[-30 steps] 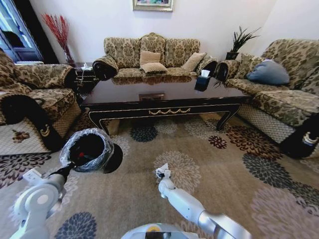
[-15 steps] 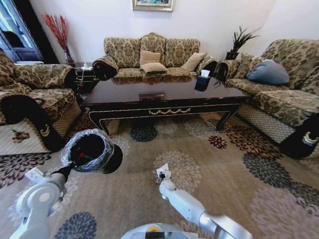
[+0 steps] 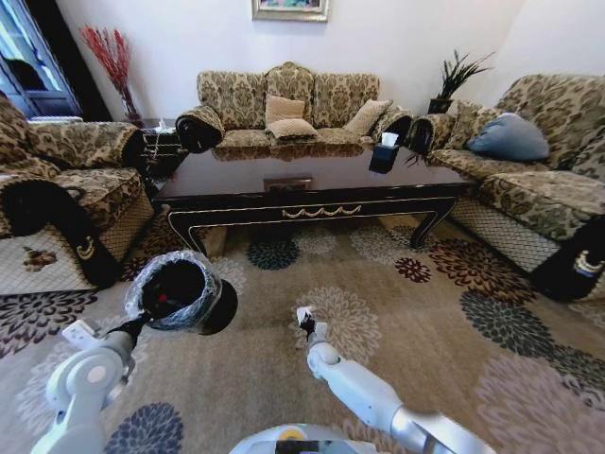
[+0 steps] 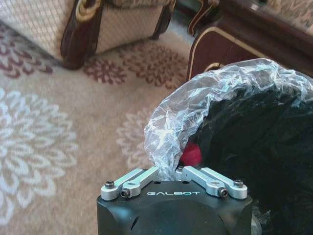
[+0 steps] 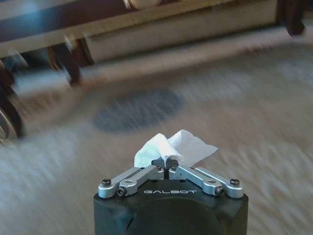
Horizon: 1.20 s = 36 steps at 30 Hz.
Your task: Move to the front of the table and pick up the trash from the floor, then place it into the trash bin.
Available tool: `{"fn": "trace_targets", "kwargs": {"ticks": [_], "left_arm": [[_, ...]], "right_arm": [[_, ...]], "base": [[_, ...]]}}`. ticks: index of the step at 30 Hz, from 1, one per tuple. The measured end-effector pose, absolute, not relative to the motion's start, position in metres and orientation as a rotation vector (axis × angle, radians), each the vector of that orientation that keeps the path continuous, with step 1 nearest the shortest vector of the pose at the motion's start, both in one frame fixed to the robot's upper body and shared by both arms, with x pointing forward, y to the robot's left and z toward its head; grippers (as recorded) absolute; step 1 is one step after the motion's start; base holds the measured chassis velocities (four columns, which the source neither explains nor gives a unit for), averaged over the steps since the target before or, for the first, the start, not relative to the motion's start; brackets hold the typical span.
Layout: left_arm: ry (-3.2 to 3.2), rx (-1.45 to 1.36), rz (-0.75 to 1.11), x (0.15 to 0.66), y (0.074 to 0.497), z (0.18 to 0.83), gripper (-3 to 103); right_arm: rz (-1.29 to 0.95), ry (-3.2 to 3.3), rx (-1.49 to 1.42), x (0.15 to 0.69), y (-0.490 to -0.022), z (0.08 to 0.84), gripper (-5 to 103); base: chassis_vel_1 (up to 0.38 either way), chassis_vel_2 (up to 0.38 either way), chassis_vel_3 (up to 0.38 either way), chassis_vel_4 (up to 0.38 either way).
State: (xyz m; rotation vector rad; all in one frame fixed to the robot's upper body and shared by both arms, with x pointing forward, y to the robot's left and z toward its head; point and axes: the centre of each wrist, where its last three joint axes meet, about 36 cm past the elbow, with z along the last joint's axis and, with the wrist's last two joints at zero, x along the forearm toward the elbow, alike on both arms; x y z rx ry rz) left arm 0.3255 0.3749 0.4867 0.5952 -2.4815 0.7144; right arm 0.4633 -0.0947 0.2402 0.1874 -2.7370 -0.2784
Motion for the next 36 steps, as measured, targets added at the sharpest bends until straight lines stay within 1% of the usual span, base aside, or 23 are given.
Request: {"fn": "trace_targets", "kwargs": {"ticks": [2,6,8,11,14,17,21,24,28,32,36], "left_arm": [[-2.466,0.591,0.719,0.327,0.373,0.481,2],[-2.401,0.544,0.727,0.334,0.359,0.454,2],[-2.395,0.538,0.723,0.335,0.356,0.450,2],[-2.353,0.502,0.697,0.341,0.339,0.428,2],[-2.341,0.483,0.684,0.346,0.331,0.420,2],[-2.335,0.433,0.672,0.356,0.314,0.413,2],[-2.352,0.378,0.660,0.370,0.299,0.414,2],[-2.363,0.348,0.660,0.379,0.292,0.416,2],[-2.380,0.292,0.656,0.397,0.278,0.419,2],[-2.387,0.282,0.646,0.408,0.275,0.419,2],[-2.393,0.275,0.668,0.416,0.277,0.423,2]], "right_arm": [[-0.313,-2.770,0.221,0.467,-0.092,0.254,0],[-0.450,-2.914,0.458,0.480,-0.089,0.302,0],[-0.468,-2.929,0.492,0.481,-0.089,0.308,0],[-0.533,-2.994,0.682,0.487,-0.090,0.337,0],[-0.548,-3.014,0.766,0.487,-0.091,0.345,0],[-0.452,-3.063,0.938,0.485,-0.090,0.353,0],[-0.361,-3.094,1.067,0.483,-0.083,0.358,0],[-0.338,-3.087,1.115,0.479,-0.081,0.358,0],[-0.291,-3.062,1.255,0.472,-0.079,0.347,0],[-0.265,-3.028,1.337,0.469,-0.077,0.337,0],[-0.259,-2.995,1.354,0.463,-0.069,0.327,0]], "base": [[0.000,0.000,0.000,0.000],[0.000,0.000,0.000,0.000],[0.000,0.000,0.000,0.000],[0.000,0.000,0.000,0.000],[0.000,0.000,0.000,0.000],[0.000,0.000,0.000,0.000],[0.000,0.000,0.000,0.000],[0.000,0.000,0.000,0.000],[0.000,0.000,0.000,0.000],[0.000,0.000,0.000,0.000],[0.000,0.000,0.000,0.000]]}}
